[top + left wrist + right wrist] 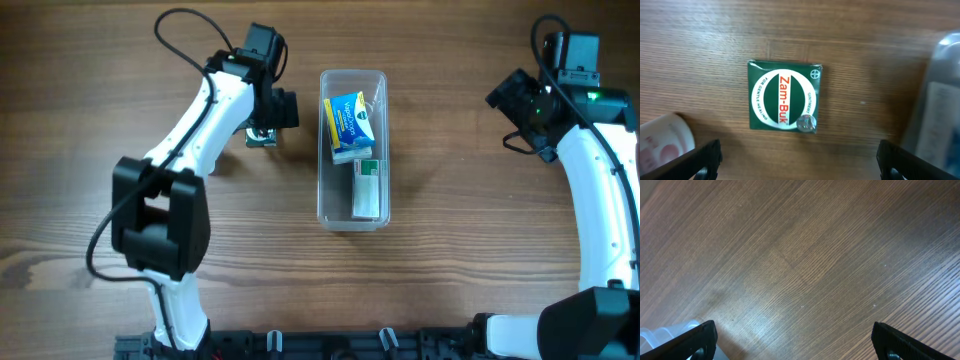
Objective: Pack container
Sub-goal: 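Reach left gripper to the green Zam-Buk tin and grasp it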
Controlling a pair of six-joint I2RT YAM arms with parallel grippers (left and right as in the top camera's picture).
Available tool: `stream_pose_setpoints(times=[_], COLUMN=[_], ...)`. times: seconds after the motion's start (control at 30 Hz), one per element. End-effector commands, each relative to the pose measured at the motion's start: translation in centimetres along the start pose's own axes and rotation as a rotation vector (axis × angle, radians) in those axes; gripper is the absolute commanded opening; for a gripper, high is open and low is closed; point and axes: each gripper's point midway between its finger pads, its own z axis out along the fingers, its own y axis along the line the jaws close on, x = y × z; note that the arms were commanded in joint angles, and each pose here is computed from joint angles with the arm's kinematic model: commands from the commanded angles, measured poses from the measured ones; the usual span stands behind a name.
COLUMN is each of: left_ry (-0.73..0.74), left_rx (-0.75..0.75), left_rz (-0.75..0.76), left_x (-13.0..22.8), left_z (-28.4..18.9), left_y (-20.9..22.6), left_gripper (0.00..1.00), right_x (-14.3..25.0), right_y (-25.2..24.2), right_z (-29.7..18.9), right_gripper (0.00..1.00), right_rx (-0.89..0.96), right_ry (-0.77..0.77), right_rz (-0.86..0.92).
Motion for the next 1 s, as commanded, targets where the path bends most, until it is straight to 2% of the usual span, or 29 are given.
stream_pose_setpoints(times=[0.0,0.17,0.4,0.97], left_ry=[0.018,0.048,0.093,0.115], left_rx=[-0.011,-0.023,0.013,0.042], left_rz=[0.037,0.069,0.091,0.09], left_x=[-0.4,-0.4,0.3,0.7], left_z=[1.3,3.0,5.8,7.0], left_y=[1.3,2.5,1.6,1.1], left_gripper=[1.0,1.0,1.0,0.98], right_x=[-0.2,-0.2,-0.2,-0.2], right_y=[-0.1,-0.1,-0.1,-0.1], right_z=[-0.2,-0.2,-0.2,-0.2], right_gripper=[1.0,1.0,1.0,1.0], right_rx=[0.002,0.002,0.002,0.002], right_ry=[-0.009,-0.009,-0.009,-0.008], right_rz=[0.014,0.014,0.014,0.014])
